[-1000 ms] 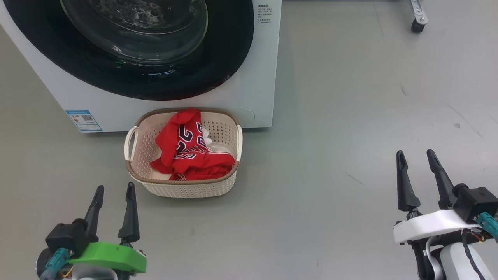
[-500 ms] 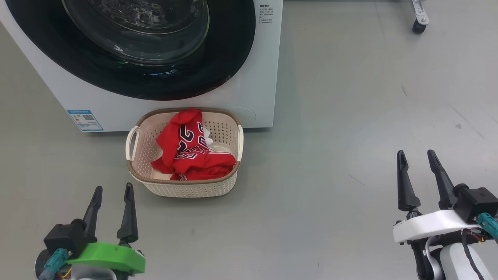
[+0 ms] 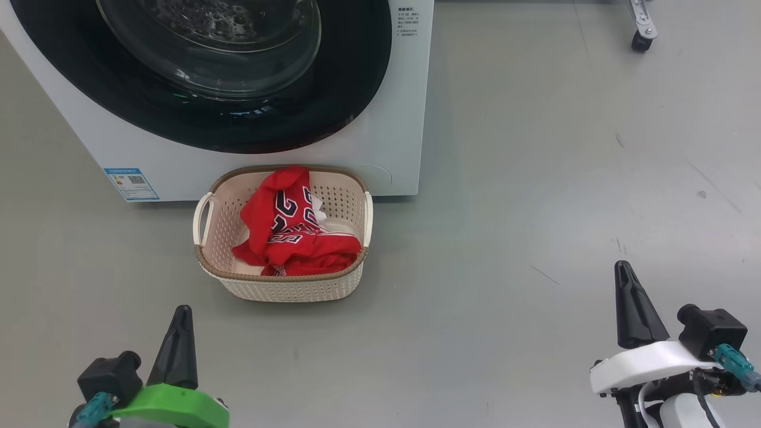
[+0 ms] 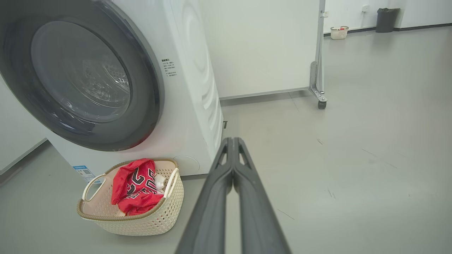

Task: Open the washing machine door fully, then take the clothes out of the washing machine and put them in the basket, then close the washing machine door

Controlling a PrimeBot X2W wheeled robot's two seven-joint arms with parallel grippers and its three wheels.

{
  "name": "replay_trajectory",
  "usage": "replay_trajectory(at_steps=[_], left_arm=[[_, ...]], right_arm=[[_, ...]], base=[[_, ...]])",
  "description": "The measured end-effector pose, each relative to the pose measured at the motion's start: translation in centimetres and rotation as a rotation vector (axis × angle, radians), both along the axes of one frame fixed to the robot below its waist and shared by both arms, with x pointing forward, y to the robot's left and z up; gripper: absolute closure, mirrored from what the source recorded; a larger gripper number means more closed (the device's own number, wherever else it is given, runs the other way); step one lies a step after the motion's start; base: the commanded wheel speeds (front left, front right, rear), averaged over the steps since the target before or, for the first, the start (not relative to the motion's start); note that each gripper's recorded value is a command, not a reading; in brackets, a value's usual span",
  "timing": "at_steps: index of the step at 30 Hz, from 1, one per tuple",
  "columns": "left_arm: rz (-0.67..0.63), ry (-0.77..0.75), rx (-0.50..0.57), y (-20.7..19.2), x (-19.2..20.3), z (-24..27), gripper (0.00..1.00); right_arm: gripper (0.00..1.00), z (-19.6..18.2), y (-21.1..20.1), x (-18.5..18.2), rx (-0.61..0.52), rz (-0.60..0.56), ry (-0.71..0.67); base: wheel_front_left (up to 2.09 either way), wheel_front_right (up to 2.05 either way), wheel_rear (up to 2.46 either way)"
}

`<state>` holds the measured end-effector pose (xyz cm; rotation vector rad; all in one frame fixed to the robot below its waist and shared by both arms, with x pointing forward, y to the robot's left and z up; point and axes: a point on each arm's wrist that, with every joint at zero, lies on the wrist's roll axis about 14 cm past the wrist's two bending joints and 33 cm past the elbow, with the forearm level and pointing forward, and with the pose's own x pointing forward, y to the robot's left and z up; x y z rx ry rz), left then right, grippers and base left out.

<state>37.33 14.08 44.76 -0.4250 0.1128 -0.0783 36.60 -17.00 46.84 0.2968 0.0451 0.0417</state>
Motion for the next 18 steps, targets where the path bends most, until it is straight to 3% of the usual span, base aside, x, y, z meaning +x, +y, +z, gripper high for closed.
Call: replay_trajectory(at_steps=[18], left_arm=[[0.073,0.054,-0.224,1.1,-0.2,-0.1,1.0]], right_arm=[[1.0,-0.4,-1.2,-0.1,0.251,-0.076,0.051]], base=[[0.0,0.0,0.0]])
